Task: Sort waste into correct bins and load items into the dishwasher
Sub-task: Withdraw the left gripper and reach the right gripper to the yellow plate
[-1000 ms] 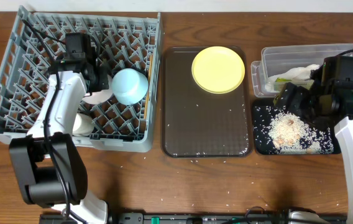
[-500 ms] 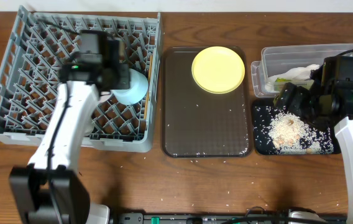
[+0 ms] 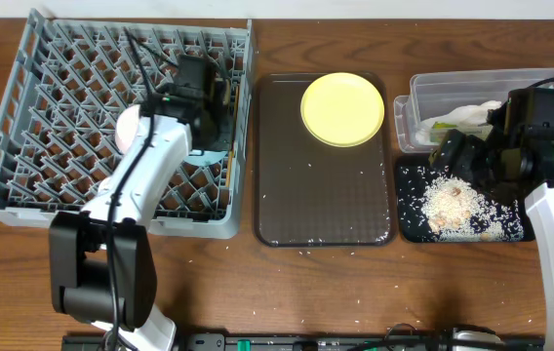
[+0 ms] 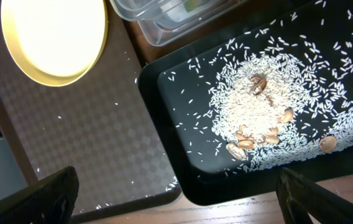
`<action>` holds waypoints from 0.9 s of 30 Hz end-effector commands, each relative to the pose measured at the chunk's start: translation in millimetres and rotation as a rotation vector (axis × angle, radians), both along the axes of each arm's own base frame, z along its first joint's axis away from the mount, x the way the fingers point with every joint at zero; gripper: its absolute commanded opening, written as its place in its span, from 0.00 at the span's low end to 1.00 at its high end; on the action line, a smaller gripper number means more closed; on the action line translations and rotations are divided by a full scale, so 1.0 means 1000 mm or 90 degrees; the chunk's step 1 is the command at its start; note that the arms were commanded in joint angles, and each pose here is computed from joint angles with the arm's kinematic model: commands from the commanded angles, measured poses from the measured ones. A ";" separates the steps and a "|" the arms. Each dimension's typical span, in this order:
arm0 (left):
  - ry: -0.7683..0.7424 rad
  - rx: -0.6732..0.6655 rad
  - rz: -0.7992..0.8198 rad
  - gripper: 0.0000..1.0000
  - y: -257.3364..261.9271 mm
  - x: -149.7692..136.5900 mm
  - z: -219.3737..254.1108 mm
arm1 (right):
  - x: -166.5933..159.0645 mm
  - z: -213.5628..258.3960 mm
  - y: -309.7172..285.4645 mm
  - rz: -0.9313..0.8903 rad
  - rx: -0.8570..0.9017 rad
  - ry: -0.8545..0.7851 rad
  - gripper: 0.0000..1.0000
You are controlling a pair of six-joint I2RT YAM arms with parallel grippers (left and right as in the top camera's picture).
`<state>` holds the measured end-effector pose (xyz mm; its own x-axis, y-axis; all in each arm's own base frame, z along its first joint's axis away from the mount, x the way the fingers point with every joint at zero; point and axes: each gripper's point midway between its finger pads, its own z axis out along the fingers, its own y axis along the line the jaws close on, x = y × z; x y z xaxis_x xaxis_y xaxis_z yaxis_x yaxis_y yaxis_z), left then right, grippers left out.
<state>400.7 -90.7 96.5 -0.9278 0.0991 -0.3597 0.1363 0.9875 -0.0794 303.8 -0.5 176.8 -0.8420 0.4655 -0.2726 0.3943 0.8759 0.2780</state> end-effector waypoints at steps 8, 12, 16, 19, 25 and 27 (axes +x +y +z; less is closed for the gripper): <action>-0.082 -0.030 0.037 0.08 0.006 -0.008 0.061 | 0.001 0.007 -0.002 0.002 -0.003 -0.015 0.99; -0.125 -0.038 0.039 0.33 0.011 -0.022 0.096 | 0.001 0.007 -0.002 0.002 -0.003 -0.015 0.99; -0.178 -0.050 0.039 0.50 0.015 -0.046 0.138 | 0.001 0.007 -0.002 0.002 -0.003 -0.015 0.99; -0.228 -0.062 0.038 0.60 0.018 -0.062 0.168 | 0.001 0.007 -0.002 0.002 -0.003 -0.015 0.99; -0.310 -0.080 0.037 0.72 0.025 -0.099 0.214 | 0.023 0.018 -0.001 -0.004 0.005 -0.078 0.99; -0.315 -0.081 0.037 0.73 0.028 -0.112 0.219 | 0.030 0.023 0.005 0.001 0.030 -0.101 0.99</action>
